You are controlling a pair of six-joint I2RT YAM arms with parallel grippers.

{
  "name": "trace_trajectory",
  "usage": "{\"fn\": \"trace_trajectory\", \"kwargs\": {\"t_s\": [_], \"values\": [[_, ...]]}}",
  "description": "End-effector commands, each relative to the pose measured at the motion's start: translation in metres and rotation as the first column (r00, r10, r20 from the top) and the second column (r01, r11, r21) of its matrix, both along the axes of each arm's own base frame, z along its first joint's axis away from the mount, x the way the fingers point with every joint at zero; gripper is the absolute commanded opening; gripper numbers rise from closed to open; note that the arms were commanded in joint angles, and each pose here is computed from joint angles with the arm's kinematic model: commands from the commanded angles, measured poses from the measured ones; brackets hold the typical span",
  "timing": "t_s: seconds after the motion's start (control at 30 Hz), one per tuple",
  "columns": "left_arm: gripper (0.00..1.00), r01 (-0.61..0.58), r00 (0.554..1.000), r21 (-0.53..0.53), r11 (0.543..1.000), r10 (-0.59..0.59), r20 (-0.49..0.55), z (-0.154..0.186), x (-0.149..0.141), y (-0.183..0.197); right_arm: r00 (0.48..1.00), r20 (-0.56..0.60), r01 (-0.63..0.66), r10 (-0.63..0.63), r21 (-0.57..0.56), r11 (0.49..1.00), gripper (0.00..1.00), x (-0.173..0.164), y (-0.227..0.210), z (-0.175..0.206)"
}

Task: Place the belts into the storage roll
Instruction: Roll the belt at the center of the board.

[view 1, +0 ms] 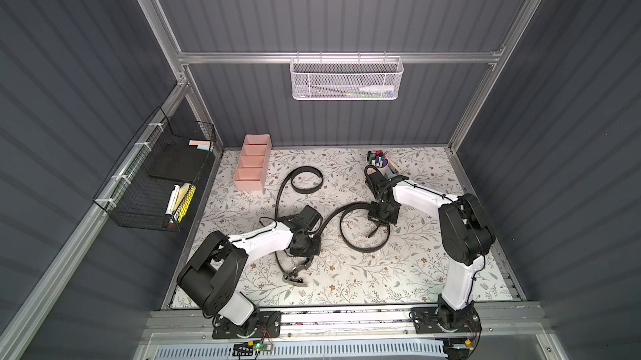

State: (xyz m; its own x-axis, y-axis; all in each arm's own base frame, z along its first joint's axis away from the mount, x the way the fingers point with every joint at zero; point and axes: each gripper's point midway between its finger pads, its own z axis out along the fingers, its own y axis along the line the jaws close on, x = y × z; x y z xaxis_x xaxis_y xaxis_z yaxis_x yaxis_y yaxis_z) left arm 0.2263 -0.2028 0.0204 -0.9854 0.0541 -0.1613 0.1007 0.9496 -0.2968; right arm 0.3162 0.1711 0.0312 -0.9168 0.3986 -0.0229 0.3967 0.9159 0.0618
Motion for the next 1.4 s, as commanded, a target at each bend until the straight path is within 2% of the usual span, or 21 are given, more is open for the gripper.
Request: {"fn": "trace_trajectory", "kwargs": {"t_s": [0.0, 0.1, 0.23, 0.27, 0.33, 0.4, 0.57, 0.63, 0.67, 0.7, 0.73, 0.77, 0.8, 0.83, 0.87, 0.9, 1.0, 1.03, 1.1, 1.23, 1.37], "values": [[0.08, -0.077, 0.997, -0.102, 0.992, 0.075, -0.023, 0.008, -0.004, -0.022, 0.967, -0.020, 0.255, -0.254, 0.060, 0.965, 0.00, -0.004, 0.010, 0.001], [0.18, -0.062, 0.998, -0.108, 0.992, 0.059, -0.030, 0.010, -0.009, -0.024, 0.944, -0.045, 0.330, -0.328, 0.084, 0.940, 0.00, -0.016, 0.015, -0.008], [0.34, -0.039, 0.999, -0.079, 0.996, 0.037, -0.015, 0.013, -0.012, -0.017, 0.947, -0.041, 0.321, -0.318, 0.149, 0.935, 0.00, -0.019, 0.024, -0.009], [0.36, -0.027, 1.000, -0.073, 0.997, 0.026, -0.017, 0.014, -0.013, -0.017, 0.952, -0.030, 0.304, -0.303, 0.159, 0.939, 0.09, -0.018, 0.025, -0.006], [0.39, 0.001, 1.000, -0.067, 0.998, -0.002, -0.017, 0.016, -0.012, -0.019, 0.966, -0.002, 0.256, -0.259, 0.169, 0.952, 0.54, -0.015, 0.024, 0.002], [0.43, 0.031, 1.000, -0.050, 0.998, -0.031, 0.000, 0.020, -0.005, -0.021, 0.980, 0.031, 0.189, -0.197, 0.170, 0.967, 0.78, -0.014, 0.024, 0.015], [0.47, 0.133, 0.991, 0.006, 0.991, -0.133, 0.027, 0.031, 0.011, -0.028, 0.985, 0.174, -0.040, 0.013, 0.150, 0.988, 0.85, -0.012, 0.010, 0.061], [0.48, 0.188, 0.981, 0.044, 0.981, -0.190, 0.036, 0.033, 0.016, -0.029, 0.929, 0.303, -0.262, 0.214, 0.128, 0.956, 0.84, -0.001, 0.015, 0.087], [0.49, 0.215, 0.975, 0.050, 0.975, -0.217, 0.049, 0.035, 0.021, -0.032, 0.872, 0.363, -0.390, 0.328, 0.111, 0.914, 0.84, 0.003, 0.022, 0.098], [0.49, 0.246, 0.967, 0.056, 0.968, -0.249, 0.059, 0.037, 0.025, -0.035, 0.783, 0.409, -0.539, 0.470, 0.067, 0.840, 0.84, 0.003, 0.028, 0.108], [0.49, 0.269, 0.960, 0.071, 0.961, -0.273, 0.060, 0.036, 0.028, -0.036, 0.649, 0.429, -0.698, 0.629, 0.004, 0.716, 0.82, -0.001, 0.034, 0.116], [0.50, 0.284, 0.955, 0.085, 0.955, -0.289, 0.058, 0.036, 0.031, -0.036, 0.531, 0.428, -0.792, 0.731, -0.056, 0.608, 0.79, -0.005, 0.035, 0.119], [0.51, 0.297, 0.952, 0.101, 0.949, -0.303, 0.051, 0.035, 0.032, -0.036, 0.368, 0.422, -0.885, 0.829, -0.114, 0.451, 0.76, -0.012, 0.036, 0.118], [0.51, 0.302, 0.950, 0.113, 0.947, -0.308, 0.042, 0.034, 0.033, -0.035, 0.174, 0.407, -0.952, 0.897, -0.163, 0.258, 0.73, -0.024, 0.039, 0.115], [0.52, 0.302, 0.950, 0.122, 0.945, -0.309, 0.041, 0.034, 0.035, -0.034, 0.016, 0.377, -0.975, 0.926, -0.199, 0.097, 0.72, -0.034, 0.037, 0.113], [0.52, 0.306, 0.949, 0.133, 0.943, -0.313, 0.034, 0.033, 0.036, -0.033, -0.121, 0.324, -0.965, 0.938, -0.259, -0.035, 0.73, -0.035, 0.032, 0.109], [0.53, 0.321, 0.944, 0.156, 0.934, -0.329, 0.030, 0.032, 0.039, -0.033, -0.458, 0.176, -0.853, 0.871, -0.364, -0.375, 0.72, -0.038, 0.020, 0.096], [0.53, 0.324, 0.943, 0.164, 0.932, -0.332, 0.026, 0.032, 0.041, -0.033, -0.549, 0.124, -0.796, 0.826, -0.380, -0.472, 0.72, -0.039, 0.017, 0.092], [0.53, 0.324, 0.943, 0.179, 0.929, -0.333, 0.024, 0.032, 0.043, -0.032, -0.624, 0.030, -0.718, 0.781, -0.415, -0.559, 0.73, -0.029, 0.012, 0.084], [0.54, 0.326, 0.941, 0.186, 0.927, -0.337, 0.029, 0.035, 0.046, -0.033, -0.705, -0.010, -0.652, 0.710, -0.387, -0.653, 0.72, -0.027, 0.010, 0.070], [0.54, 0.327, 0.941, 0.181, 0.928, -0.336, 0.024, 0.034, 0.048, -0.035, -0.736, -0.023, -0.614, 0.677, -0.398, -0.681, 0.72, -0.023, 0.014, 0.050]]}}
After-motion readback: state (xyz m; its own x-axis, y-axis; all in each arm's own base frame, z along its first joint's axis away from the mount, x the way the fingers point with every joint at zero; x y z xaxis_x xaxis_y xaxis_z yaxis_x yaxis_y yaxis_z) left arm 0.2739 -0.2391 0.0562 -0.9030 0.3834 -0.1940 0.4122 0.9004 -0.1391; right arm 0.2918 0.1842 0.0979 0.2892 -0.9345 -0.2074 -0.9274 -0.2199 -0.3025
